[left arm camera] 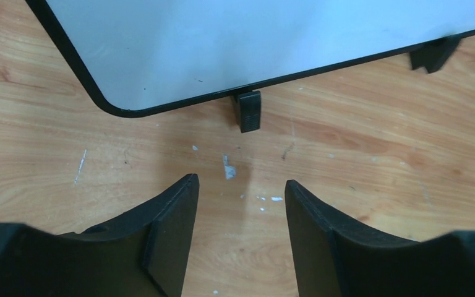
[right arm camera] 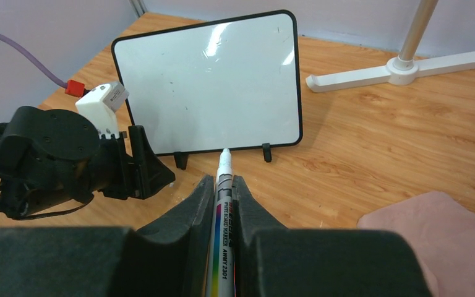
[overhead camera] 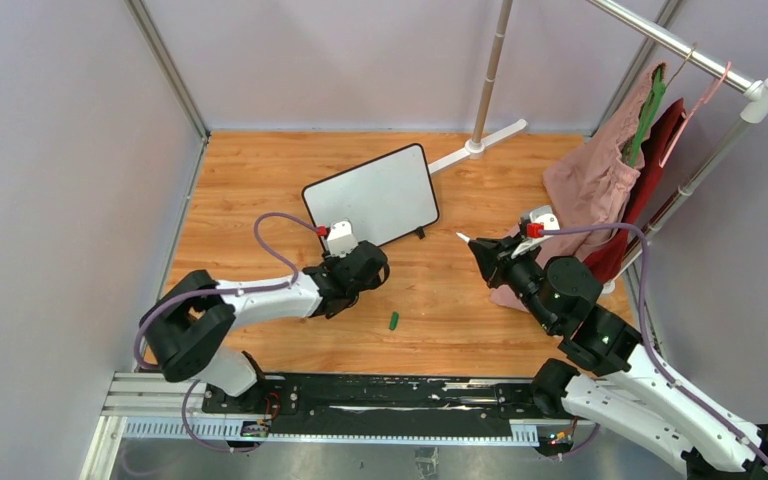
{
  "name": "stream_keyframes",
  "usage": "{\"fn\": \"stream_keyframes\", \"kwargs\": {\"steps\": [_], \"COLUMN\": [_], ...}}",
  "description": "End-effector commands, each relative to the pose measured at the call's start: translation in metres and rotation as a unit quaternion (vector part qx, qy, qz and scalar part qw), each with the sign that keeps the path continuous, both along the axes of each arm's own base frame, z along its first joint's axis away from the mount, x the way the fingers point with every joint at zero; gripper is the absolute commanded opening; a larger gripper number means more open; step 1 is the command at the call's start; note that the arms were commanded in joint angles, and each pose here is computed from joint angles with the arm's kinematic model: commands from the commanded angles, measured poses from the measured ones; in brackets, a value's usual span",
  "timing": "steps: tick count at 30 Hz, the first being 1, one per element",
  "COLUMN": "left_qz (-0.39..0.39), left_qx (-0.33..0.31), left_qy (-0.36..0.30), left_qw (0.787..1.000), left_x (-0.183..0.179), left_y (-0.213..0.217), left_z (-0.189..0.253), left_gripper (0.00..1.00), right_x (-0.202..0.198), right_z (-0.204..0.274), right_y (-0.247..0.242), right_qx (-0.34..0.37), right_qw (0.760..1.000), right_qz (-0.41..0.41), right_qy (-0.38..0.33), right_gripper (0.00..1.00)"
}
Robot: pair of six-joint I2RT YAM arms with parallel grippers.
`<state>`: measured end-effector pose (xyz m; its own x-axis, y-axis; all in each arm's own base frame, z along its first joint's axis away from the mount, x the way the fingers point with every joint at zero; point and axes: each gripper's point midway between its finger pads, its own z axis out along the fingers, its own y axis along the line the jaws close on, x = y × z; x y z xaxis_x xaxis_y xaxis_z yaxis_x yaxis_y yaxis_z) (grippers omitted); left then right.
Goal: Write a sentence on the whiteboard
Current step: Move the whiteboard stand to the center of the board.
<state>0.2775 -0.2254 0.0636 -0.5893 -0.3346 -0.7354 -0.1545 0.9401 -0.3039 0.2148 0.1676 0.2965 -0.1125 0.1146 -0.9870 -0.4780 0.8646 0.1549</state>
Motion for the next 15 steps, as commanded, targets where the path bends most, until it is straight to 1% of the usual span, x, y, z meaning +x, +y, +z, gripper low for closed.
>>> {"fn": "stream_keyframes", "kwargs": {"steps": [1, 4, 9, 15], "left_qz": [0.057, 0.064, 0.060, 0.060], "left_qx": [0.017, 0.036, 0.065, 0.077], "left_qy": [-0.019, -0.025, -0.031, -0.028], "left_qw": [0.998, 0.997, 0.996, 0.995], "left_x": [0.016, 0.022, 0.031, 0.040], "left_y": [0.002, 0.003, 0.000, -0.003], "left_z": [-0.004, -0.009, -0.015, -0.027], "left_gripper": [0.56, 0.53, 0.52, 0.49], "right_x": [0.001, 0.001, 0.001, 0.001], "right_z": [0.010, 0.012, 0.016, 0.015], "right_y": [-0.006, -0.004, -0.005, -0.006], "right_qx": [0.006, 0.005, 0.003, 0.000], "right_qw": [1.000, 1.000, 1.000, 1.000], "right_qz": [-0.011, -0.008, -0.008, -0.009], "right_qy": [-0.002, -0.003, -0.007, -0.007], "right_gripper": [0.00, 0.00, 0.00, 0.00]}}
